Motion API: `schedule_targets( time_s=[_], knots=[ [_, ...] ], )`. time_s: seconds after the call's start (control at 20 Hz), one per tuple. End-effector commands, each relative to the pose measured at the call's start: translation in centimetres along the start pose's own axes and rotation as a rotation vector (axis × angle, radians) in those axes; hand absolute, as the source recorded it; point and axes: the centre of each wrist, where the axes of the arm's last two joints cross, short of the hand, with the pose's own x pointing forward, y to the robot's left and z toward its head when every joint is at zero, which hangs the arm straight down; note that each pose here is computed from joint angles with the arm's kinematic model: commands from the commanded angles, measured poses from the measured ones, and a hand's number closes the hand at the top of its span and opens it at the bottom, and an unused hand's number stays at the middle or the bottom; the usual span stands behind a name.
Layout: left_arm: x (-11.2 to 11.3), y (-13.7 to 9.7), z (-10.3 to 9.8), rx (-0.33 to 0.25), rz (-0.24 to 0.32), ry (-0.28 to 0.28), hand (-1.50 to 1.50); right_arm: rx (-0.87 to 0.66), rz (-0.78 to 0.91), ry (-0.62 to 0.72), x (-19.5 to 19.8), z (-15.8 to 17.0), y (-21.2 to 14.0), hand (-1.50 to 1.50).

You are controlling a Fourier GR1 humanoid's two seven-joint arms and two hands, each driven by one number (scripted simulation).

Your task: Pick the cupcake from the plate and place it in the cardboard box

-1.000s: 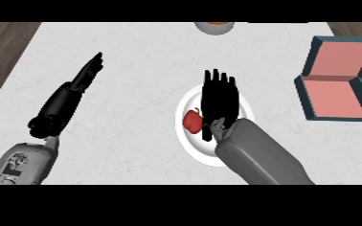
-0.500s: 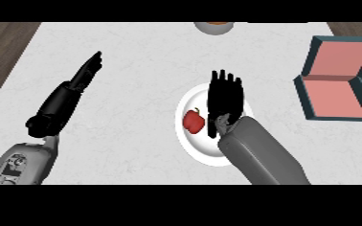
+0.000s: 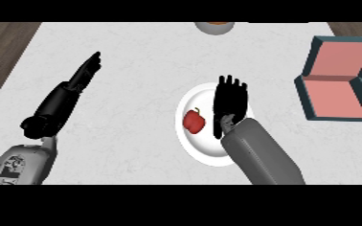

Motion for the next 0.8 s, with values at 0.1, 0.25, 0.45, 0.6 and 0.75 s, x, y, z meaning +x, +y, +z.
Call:
schedule_targets(
  time_s=[0.1, 0.25, 0.45, 0.6, 0.75],
  knots=[
    [-1.1, 0.2, 1.4, -0.005, 0.006, -0.005, 0.00, 0.009, 0.022, 0.080, -0.6, 1.5, 0.8, -1.50],
    [-1.1, -2.1, -0.2, 0.007, 0.005, 0.002, 0.00, 0.018, -0.011, 0.066, -0.5, -1.4, 0.2, -1.50],
    [0.3, 2.9, -0.3, 0.010, -0.013, -0.013, 0.00, 0.041, -0.001, 0.019, -0.9, -0.6, 2.2, -1.50],
    [1.2, 2.2, -1.2, 0.021, 0.005, -0.014, 0.00, 0.014, 0.040, -0.066, -0.9, -2.4, 1.5, 1.50],
    [-1.9, 0.2, 0.1, 0.009, -0.002, 0.001, 0.00, -0.082, 0.077, -0.103, -1.1, -2.1, 3.8, 1.50]
  ],
)
